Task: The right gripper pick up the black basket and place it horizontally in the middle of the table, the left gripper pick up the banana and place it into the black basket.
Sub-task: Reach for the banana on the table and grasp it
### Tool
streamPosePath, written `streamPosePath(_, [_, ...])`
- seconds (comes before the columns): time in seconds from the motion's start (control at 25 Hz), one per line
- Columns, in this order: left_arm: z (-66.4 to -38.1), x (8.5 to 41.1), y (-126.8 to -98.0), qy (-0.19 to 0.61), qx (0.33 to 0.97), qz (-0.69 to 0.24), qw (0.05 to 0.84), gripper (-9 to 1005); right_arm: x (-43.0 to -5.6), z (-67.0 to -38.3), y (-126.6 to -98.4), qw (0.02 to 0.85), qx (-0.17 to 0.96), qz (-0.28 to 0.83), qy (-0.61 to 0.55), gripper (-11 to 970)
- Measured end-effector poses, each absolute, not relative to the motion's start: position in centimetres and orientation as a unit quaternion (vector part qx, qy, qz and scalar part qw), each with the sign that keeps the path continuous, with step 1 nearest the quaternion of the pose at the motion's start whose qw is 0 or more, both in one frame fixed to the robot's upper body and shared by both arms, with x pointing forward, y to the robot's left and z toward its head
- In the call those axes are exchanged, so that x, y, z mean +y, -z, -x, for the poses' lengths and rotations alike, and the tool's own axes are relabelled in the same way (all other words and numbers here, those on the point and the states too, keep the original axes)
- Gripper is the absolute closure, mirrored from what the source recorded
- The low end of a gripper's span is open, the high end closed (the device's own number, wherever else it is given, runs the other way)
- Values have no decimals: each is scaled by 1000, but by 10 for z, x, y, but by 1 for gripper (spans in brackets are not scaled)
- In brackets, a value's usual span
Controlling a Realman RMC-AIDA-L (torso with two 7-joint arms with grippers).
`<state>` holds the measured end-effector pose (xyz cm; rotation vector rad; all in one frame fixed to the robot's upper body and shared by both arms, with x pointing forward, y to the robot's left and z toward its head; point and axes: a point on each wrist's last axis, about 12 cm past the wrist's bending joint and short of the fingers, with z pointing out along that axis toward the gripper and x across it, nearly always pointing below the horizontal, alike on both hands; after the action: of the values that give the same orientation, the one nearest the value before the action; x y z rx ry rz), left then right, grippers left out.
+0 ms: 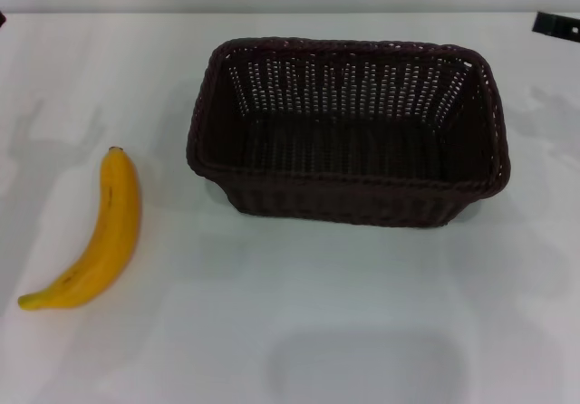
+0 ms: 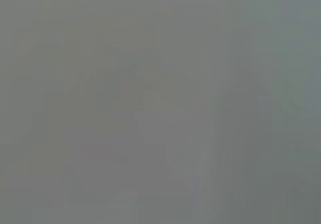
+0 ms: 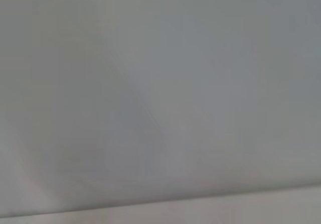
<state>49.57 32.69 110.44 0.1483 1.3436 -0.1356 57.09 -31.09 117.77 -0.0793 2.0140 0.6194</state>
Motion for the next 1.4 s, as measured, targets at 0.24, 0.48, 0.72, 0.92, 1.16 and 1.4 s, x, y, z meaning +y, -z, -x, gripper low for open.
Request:
streamPosePath(0.24, [-496,327,-1104,58,623,-77,776,117,-286,-579,-1182,563,790,134,-204,143])
streamPosePath(0.48, [-499,325,-1104,58,622,-80,777,118,-273,-592,-1164,623,758,147,-127,103])
streamPosePath(0.72, [-501,324,-1105,60,620,-81,778,117,-292,-609,-1146,634,768,82,-33,105])
streamPosePath(0.92, [-501,324,-1104,60,621,-79,778,117,-304,-619,-1133,628,778,33,16,107])
streamPosePath(1.16, [-503,322,-1105,63,617,-82,780,117,-314,-622,-1123,622,783,-24,28,110])
streamPosePath(1.4, [-506,322,-1108,63,613,-85,783,118,-319,-619,-1120,617,786,-46,11,113])
